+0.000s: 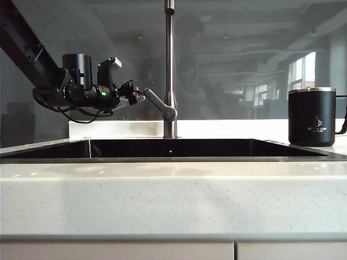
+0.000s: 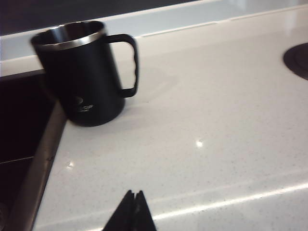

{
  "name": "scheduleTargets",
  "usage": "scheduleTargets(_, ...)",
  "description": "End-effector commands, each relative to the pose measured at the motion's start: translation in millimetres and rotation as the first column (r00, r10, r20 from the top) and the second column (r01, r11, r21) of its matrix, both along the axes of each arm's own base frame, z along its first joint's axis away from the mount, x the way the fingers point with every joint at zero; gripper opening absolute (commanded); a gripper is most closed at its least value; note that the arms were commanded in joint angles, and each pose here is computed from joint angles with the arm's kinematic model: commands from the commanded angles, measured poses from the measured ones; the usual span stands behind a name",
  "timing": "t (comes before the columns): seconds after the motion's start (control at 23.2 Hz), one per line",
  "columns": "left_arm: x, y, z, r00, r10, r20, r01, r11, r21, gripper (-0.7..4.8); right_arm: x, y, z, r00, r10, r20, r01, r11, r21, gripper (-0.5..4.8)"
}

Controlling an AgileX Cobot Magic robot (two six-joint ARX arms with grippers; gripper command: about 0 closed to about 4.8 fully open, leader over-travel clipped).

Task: Pick up the mug next to the sink, go to the faucet to get some water, pour the water into the sink, and finally put the mug back to its place.

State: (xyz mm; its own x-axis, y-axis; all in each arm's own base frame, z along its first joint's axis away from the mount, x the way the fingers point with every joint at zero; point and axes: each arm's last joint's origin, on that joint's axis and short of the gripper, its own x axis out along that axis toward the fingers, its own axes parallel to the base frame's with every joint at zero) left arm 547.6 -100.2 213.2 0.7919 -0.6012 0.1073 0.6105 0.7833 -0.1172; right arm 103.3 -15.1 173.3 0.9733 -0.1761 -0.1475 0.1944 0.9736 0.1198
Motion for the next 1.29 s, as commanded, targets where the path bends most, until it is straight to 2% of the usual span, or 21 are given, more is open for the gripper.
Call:
scheduleTargets(0.04, -0.4, 0.2, 3.9, 1.0, -0.003, 0.016, 0.003, 1.0, -0.002, 3.68, -2.8, 0.7, -4.8, 0.999, 0.027, 0.042, -0.025, 0.999, -0.035, -0.07)
scheduleTargets(0.26, -0.4, 0.2, 3.9, 1.0, -0.003, 0.016, 0.003, 1.0, -0.002, 3.68, -5.9, 1.1, -13.4, 0.996, 0.031, 0.08, -0.028, 0.999, -0.041, -0.07)
scheduleTargets(0.47, -0.4, 0.2, 3.7, 1.0, -0.003, 0.015, 0.003, 1.0, -0.002, 3.68, -6.5, 4.0, -13.0, 0.987, 0.124, 0.105, -0.119, 0.992, -0.048, -0.07)
scheduleTargets(0.78, -0.4, 0.2, 3.7, 1.0, -0.003, 0.015, 0.003, 1.0, -0.002, 3.68, -6.1, 9.6, -12.9, 0.975, 0.195, 0.102, -0.189, 0.98, -0.066, -0.07)
scheduleTargets(1.29, -0.4, 0.2, 3.7, 1.0, -0.003, 0.015, 0.003, 1.0, -0.002, 3.68, -5.9, 13.1, -13.1, 0.98, 0.175, 0.099, -0.168, 0.983, -0.069, -0.07)
